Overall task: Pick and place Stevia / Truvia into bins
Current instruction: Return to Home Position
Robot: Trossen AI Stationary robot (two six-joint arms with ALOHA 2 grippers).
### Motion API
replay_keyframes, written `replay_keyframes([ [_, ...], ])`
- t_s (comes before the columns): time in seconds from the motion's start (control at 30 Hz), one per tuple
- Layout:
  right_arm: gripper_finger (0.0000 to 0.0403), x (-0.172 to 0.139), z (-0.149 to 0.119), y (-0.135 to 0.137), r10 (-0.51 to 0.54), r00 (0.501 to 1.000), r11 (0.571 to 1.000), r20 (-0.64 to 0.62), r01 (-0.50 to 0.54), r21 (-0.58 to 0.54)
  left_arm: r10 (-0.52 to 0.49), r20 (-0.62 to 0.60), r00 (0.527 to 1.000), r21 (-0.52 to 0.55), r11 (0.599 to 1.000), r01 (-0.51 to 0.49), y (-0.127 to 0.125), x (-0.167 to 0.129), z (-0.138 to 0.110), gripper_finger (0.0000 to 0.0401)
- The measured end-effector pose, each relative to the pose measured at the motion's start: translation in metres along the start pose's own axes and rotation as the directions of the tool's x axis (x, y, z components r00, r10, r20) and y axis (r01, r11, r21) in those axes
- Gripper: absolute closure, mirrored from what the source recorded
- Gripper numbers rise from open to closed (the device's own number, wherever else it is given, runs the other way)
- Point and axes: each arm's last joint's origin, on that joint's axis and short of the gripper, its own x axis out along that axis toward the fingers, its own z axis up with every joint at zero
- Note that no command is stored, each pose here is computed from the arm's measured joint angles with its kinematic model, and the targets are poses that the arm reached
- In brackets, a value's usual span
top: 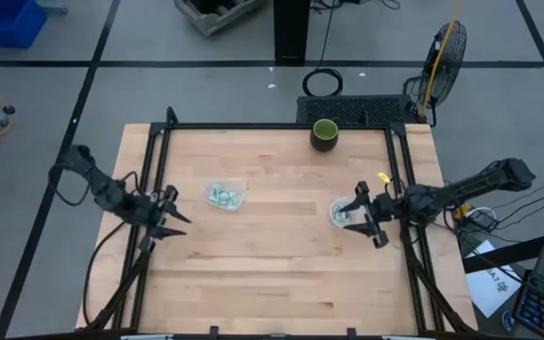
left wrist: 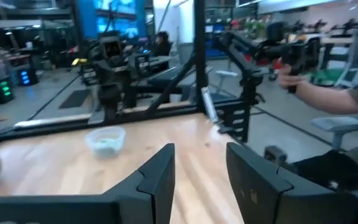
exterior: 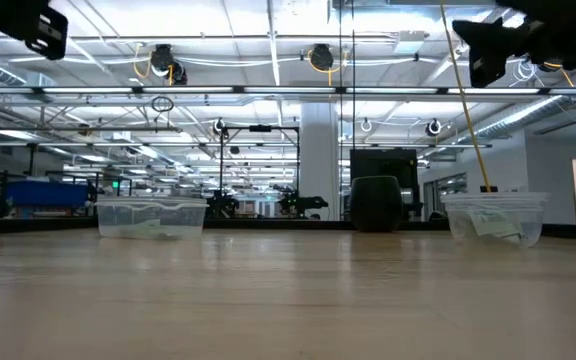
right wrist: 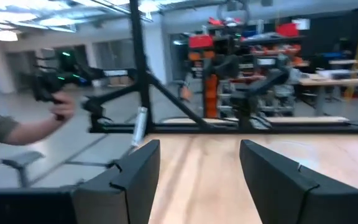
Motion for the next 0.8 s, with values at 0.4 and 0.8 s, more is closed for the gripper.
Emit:
replay_keyframes([
  [0.4,0.0188,-0.023,0.0,-0.015,-0.109,0.992,0.992,-0.063,0.105,-0.068,0.081,-0.037,0.996,-0.009,0.997,-0.082,0.012,-0.019,-0.007,0.0254],
  [0.8,0.0188,-0.038,-0.029,-0.017,-0.117,0.988,0.991,-0.096,0.109,-0.083,0.259,-0.06,0.964,-0.008,0.966,-0.26,0.015,-0.014,-0.02,0.0254],
])
